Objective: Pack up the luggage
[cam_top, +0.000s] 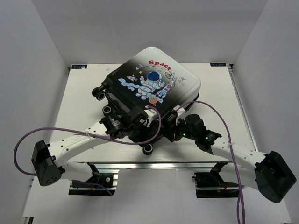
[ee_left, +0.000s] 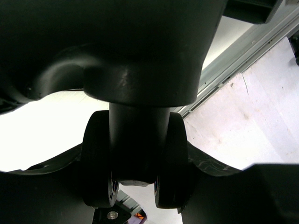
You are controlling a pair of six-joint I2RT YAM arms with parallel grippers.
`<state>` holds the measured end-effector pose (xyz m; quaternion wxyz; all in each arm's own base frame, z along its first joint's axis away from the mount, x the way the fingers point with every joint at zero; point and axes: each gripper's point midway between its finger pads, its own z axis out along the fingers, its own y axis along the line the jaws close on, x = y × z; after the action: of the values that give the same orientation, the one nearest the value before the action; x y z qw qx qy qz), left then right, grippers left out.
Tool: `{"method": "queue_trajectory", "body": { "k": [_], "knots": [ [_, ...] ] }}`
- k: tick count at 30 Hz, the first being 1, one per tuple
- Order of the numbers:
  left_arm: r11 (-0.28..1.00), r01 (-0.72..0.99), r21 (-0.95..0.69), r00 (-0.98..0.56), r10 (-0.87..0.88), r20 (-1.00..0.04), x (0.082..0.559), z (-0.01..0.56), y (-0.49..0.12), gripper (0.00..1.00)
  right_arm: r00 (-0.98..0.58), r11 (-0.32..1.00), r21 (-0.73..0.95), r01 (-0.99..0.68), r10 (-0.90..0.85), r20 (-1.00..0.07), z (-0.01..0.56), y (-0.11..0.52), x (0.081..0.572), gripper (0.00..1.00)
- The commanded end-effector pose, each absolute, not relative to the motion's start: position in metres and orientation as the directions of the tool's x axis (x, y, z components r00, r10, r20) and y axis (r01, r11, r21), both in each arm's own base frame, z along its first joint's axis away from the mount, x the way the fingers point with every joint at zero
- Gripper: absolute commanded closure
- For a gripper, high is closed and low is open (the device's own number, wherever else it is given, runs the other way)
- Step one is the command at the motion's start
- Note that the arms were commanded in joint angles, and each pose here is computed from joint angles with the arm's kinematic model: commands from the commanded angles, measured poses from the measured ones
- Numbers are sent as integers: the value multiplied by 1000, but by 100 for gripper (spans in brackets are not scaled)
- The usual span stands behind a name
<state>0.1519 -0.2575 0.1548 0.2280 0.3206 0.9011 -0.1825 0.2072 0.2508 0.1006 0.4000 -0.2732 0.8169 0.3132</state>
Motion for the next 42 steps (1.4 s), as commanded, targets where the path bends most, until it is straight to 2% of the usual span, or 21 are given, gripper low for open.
{"method": "queue_trajectory", "body": {
  "k": [1, 6, 8, 9, 11, 12, 14, 17, 20, 27, 34, 38, 40, 42],
  "knots": [
    [760, 611, -220, -686, 370, -627, 163, 184, -265, 100, -474, 645, 279, -711, -146, -868, 101, 258, 217, 51],
    [770, 591, -241, -679, 313, -664, 166, 194, -265, 100, -453, 631, 262, -730, -158, -878, 95, 261, 214, 57],
    [776, 579, -252, -674, 281, -684, 168, 201, -264, 100, -436, 633, 259, -730, -138, -890, 99, 261, 215, 66],
    [783, 568, -253, -674, 266, -689, 170, 203, -263, 100, -430, 648, 252, -719, -130, -893, 100, 259, 217, 79],
    [807, 535, -250, -678, 233, -698, 174, 205, -258, 100, -431, 682, 250, -688, -107, -896, 102, 253, 221, 89],
    [816, 520, -253, -681, 218, -699, 175, 206, -257, 100, -434, 744, 229, -628, -89, -897, 100, 242, 232, 100],
    [843, 471, -259, -702, 181, -689, 176, 205, -251, 100, -455, 805, 236, -545, -48, -889, 99, 231, 242, 100],
    [913, 343, -223, -732, 111, -672, 182, 196, -231, 100, -488, 940, 166, -297, 0, -873, 88, 190, 263, 100],
    [945, 251, -210, -761, 59, -646, 180, 186, -217, 100, -483, 983, 117, -138, 36, -875, 91, 164, 279, 100],
    [968, 96, -230, -780, -71, -622, 176, 177, -191, 100, -436, 996, 44, 76, 73, -897, 110, 118, 322, 100],
    [984, -25, -178, -771, -132, -622, 176, 170, -168, 100, -429, 983, 50, 176, 122, -895, 118, 80, 371, 100],
    [981, -98, -166, -758, -182, -626, 176, 169, -157, 100, -383, 967, 38, 252, 136, -914, 123, 33, 392, 100],
    [979, -117, -169, -748, -199, -633, 176, 171, -153, 100, -335, 986, 35, 164, 89, -938, 129, 32, 405, 100],
    [973, -143, -182, -737, -228, -636, 176, 174, -149, 100, -313, 986, 26, 163, 77, -947, 129, 17, 414, 100]
  ]
}}
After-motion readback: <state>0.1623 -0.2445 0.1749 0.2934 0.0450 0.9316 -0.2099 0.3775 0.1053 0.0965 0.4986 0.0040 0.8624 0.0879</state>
